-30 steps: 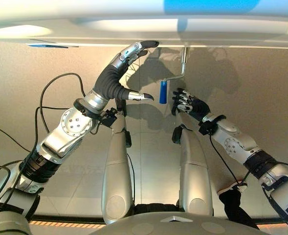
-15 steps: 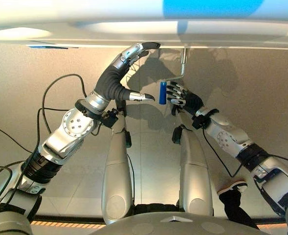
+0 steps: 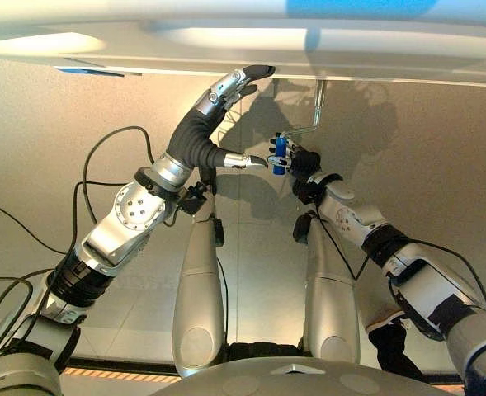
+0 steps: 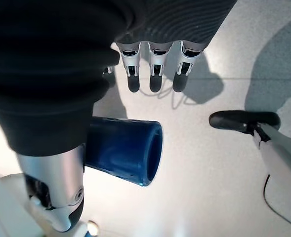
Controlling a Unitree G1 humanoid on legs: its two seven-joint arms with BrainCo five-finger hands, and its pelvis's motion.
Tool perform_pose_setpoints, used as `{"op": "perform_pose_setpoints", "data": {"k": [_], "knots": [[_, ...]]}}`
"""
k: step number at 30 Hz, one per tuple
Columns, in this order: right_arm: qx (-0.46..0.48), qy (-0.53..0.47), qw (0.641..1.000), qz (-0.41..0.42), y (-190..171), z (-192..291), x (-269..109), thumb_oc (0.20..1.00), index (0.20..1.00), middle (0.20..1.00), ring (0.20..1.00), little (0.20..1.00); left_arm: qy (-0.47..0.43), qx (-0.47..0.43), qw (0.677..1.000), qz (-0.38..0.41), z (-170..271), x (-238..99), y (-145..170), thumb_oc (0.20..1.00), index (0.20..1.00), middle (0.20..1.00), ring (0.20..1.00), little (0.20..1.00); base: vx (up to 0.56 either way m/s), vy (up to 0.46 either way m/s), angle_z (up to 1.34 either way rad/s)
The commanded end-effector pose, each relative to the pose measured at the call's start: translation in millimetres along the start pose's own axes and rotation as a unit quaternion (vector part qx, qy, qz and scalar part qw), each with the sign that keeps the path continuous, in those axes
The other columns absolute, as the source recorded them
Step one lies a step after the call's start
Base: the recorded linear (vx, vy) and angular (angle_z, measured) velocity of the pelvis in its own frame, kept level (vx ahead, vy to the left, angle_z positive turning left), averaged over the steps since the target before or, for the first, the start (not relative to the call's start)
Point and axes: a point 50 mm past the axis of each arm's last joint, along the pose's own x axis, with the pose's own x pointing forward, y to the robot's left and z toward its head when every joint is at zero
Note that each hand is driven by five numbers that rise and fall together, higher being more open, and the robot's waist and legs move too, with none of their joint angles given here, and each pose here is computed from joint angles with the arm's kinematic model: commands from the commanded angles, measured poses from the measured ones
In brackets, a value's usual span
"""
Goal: Raise the hospital bed
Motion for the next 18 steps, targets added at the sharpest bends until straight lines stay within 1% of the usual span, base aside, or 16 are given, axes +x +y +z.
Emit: {"op": "perform_pose_setpoints", "data": {"k": [1,2,5,7,8,9,10,11,14,15,16,18], "knots": [[-0.017,0.003,1.0,0.013,9.6,-6.2,0.1,1.0,1.0,1.0,1.0,1.0,-0.081,-0.035,0.996,-0.009,28.9,4.4,-11.2,1.0,1.0,1.0,1.0,1.0,0.0,0.0,0.0],[-0.021,-0.005,1.0,0.014,9.6,0.2,2.2,1.0,1.0,1.0,1.0,1.0,-0.088,-0.029,0.996,-0.01,31.8,6.5,-9.4,1.0,1.0,1.0,1.0,1.0,-0.06,0.011,0.01],[-0.017,0.008,1.0,0.014,10.2,-8.3,0.5,1.0,1.0,1.0,1.0,1.0,-0.081,-0.035,0.996,-0.008,28.9,4.4,-11.2,1.0,1.0,1.0,1.0,1.0,0.0,0.007,0.0],[-0.026,0.003,0.999,0.019,12.1,-3.6,2.7,1.0,1.0,1.0,1.0,1.0,-0.089,-0.028,0.996,-0.008,31.7,7.0,-9.6,1.0,1.0,1.0,1.0,1.0,0.0,0.0,0.0],[-0.021,0.012,1.0,0.019,12.6,-10.2,0.6,1.0,1.0,1.0,1.0,1.0,-0.082,-0.034,0.996,-0.008,28.7,4.9,-11.5,1.0,1.0,1.0,1.0,1.0,0.0,0.0,0.0],[-0.026,0.003,0.999,0.023,13.4,-3.3,2.9,0.231,0.231,0.231,0.231,0.231,-0.089,-0.026,0.996,-0.008,31.6,6.9,-9.3,1.0,1.0,1.0,1.0,1.0,0.06,0.011,0.0],[-0.018,0.004,0.999,0.032,16.9,-7.3,0.5,0.2,0.2,0.2,0.2,0.2,-0.083,-0.029,0.996,-0.007,29.5,4.4,-10.7,1.0,1.0,1.0,1.0,1.0,-0.06,0.007,0.01],[-0.022,-0.004,0.999,0.033,16.8,-0.9,2.4,0.2,0.2,0.2,0.2,0.2,-0.09,-0.023,0.996,-0.007,32.4,6.6,-8.8,1.0,1.0,1.0,1.0,1.0,0.06,-0.008,0.02],[-0.011,-0.006,0.999,0.052,22.5,-3.8,-1.5,0.2,0.2,0.2,0.2,0.2,-0.083,-0.03,0.996,-0.008,29.0,4.6,-11.0,1.0,1.0,1.0,1.0,1.0,-0.02,-0.017,0.02],[-0.016,-0.014,0.998,0.053,22.4,2.6,0.4,0.2,0.2,0.2,0.2,0.2,-0.09,-0.024,0.996,-0.009,31.9,6.8,-9.2,1.0,1.0,1.0,1.0,1.0,0.06,-0.014,0.03],[-0.006,-0.008,0.998,0.056,23.9,-4.0,-2.3,0.2,0.2,0.2,0.2,0.2,-0.082,-0.028,0.996,-0.011,28.3,4.6,-11.0,1.0,1.0,1.0,1.0,1.0,-0.06,-0.002,0.01],[-0.008,-0.017,0.998,0.061,25.0,2.9,-0.7,0.2,0.2,0.2,0.2,0.2,-0.088,-0.021,0.996,-0.013,30.9,7.1,-9.5,1.0,1.0,1.0,1.0,1.0,-0.03,0.001,0.0]]}}
